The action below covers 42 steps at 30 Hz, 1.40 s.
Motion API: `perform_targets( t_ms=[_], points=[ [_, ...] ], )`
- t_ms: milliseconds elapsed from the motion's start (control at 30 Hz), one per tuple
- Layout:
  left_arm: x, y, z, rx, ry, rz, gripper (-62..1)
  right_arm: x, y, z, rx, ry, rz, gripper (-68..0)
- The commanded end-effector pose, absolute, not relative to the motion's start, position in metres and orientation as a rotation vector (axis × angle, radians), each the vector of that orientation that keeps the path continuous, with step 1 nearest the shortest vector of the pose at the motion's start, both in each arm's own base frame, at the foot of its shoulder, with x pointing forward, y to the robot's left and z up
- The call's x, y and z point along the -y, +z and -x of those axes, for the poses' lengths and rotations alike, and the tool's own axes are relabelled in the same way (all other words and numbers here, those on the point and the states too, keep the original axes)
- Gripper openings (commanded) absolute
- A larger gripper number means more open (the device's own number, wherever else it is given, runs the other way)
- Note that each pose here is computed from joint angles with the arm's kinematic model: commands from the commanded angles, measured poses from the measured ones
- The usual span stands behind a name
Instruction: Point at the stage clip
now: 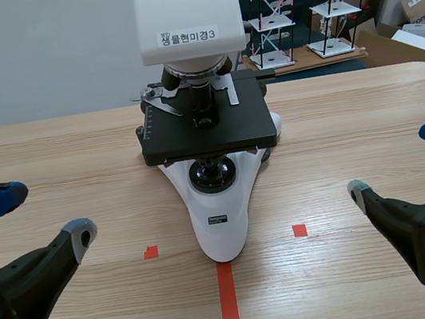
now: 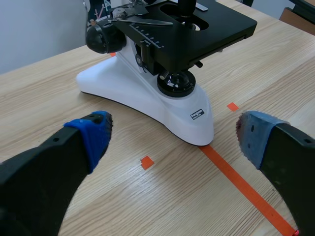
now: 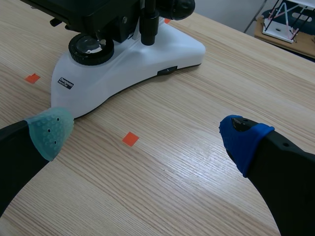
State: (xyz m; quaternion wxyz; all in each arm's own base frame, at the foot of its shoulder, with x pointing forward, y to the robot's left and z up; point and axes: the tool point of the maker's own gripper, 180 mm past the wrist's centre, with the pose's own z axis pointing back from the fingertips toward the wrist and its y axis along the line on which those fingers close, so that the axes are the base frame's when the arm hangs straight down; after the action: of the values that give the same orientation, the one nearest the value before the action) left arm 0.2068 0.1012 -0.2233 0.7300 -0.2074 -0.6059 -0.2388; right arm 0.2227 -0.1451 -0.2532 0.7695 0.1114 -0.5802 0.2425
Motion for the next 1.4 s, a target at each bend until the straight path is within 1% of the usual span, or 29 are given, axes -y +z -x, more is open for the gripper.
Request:
perform_targets(
  t_ms=[0, 133, 267, 367, 400, 567, 667, 867, 933, 1367],
  points=[
    [-0.096, -0.213, -0.207, 1.370, -0.514, 0.483, -14.7, 0.143, -0.246, -0.224, 1.284, 0.531, -0.247, 0.4],
    [-0.096, -0.212, -0.208, 1.373, -0.534, 0.482, -29.8, 0.143, -0.246, -0.224, 1.284, 0.531, -0.248, 0.4],
    [-0.095, -0.215, -0.215, 1.358, -0.591, 0.470, -44.1, 0.143, -0.246, -0.224, 1.284, 0.531, -0.247, 0.4],
    [-0.094, -0.215, -0.223, 1.362, -0.645, 0.466, -56.4, 0.143, -0.246, -0.224, 1.284, 0.531, -0.247, 0.4],
    [-0.094, -0.213, -0.226, 1.369, -0.665, 0.463, -58.2, 0.143, -0.246, -0.224, 1.284, 0.531, -0.247, 0.4],
    [-0.088, -0.198, -0.243, 1.419, -0.750, 0.456, -58.2, 0.143, -0.246, -0.224, 1.284, 0.531, -0.247, 0.4],
    [-0.088, -0.193, -0.258, 1.444, -0.760, 0.452, -58.2, 0.143, -0.246, -0.224, 1.284, 0.531, -0.247, 0.4],
    [-0.090, -0.197, -0.288, 1.433, -0.789, 0.426, -58.2, 0.143, -0.246, -0.224, 1.284, 0.531, -0.247, 0.4],
    [-0.089, -0.198, -0.295, 1.431, -0.795, 0.435, -58.2, 0.143, -0.246, -0.224, 1.284, 0.531, -0.247, 0.4],
    [-0.066, -0.196, -0.325, 1.435, -0.902, 0.451, -58.2, 0.143, -0.246, -0.224, 1.284, 0.531, -0.247, 0.4]
  ],
)
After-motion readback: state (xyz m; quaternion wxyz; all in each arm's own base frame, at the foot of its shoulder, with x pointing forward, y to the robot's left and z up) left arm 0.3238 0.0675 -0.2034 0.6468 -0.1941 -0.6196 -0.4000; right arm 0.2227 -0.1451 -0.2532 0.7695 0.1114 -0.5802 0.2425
